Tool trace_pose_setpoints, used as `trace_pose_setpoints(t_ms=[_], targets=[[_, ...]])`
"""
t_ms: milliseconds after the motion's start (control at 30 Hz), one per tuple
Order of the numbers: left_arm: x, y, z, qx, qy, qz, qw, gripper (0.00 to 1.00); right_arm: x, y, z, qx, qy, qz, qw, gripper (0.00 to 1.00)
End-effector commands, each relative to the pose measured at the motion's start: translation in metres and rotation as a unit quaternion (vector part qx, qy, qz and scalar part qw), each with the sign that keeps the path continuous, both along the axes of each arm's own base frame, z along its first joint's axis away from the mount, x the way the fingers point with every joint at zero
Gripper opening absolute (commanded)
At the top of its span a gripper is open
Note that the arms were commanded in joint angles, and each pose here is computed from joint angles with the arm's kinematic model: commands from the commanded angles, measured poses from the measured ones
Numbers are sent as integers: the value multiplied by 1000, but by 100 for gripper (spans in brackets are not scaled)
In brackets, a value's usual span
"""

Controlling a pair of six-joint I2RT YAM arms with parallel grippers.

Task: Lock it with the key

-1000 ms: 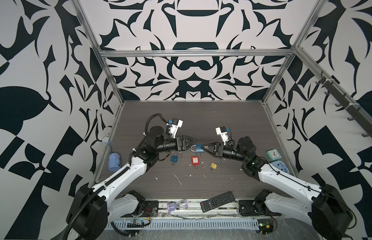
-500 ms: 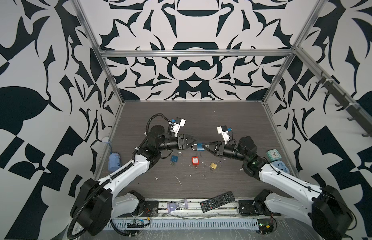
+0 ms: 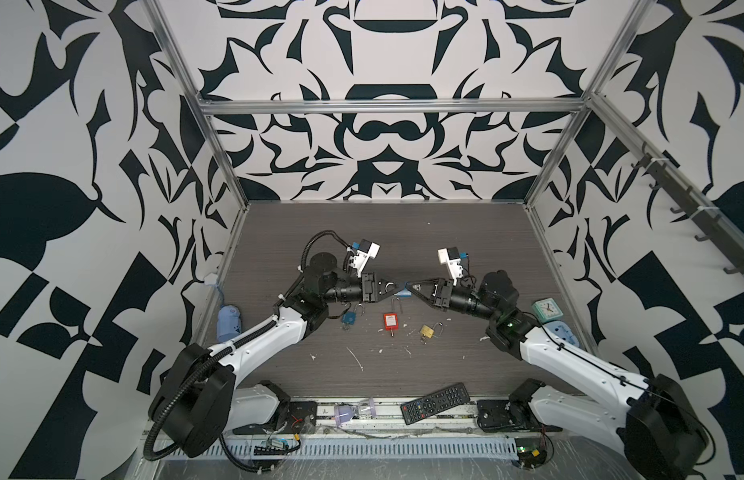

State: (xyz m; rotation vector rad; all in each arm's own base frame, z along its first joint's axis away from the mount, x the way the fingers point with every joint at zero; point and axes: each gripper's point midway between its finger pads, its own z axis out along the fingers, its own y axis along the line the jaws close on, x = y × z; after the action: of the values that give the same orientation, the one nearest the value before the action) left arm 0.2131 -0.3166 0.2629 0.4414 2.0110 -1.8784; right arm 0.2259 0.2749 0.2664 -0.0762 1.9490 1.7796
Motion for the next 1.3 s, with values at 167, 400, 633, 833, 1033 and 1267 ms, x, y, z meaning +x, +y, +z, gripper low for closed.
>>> trace_pose_setpoints(t_ms=[167, 400, 633, 833, 1033, 1267], targets=[[-4, -7, 0, -12, -2, -18, 1000, 30, 0, -2, 47, 42, -70, -2, 997, 0], [-4, -9, -1, -15, 0, -22, 1000, 20, 0, -1, 44, 42, -66, -2, 997, 0], [-2, -11, -1, -16, 4, -22, 1000, 0, 1, -1, 38, 40, -58, -2, 998, 0], [9, 4, -4, 31, -36, 54, 997, 0, 22, -34, -10, -87, -7, -110, 990, 48], [-1, 19, 7, 95, -74, 58, 991, 0, 21, -75, -25, -201, -47, -188, 960, 52], [-19, 20, 21, 74, -95, 12, 993, 0, -1, -37, 1, -166, -98, -52, 980, 50]])
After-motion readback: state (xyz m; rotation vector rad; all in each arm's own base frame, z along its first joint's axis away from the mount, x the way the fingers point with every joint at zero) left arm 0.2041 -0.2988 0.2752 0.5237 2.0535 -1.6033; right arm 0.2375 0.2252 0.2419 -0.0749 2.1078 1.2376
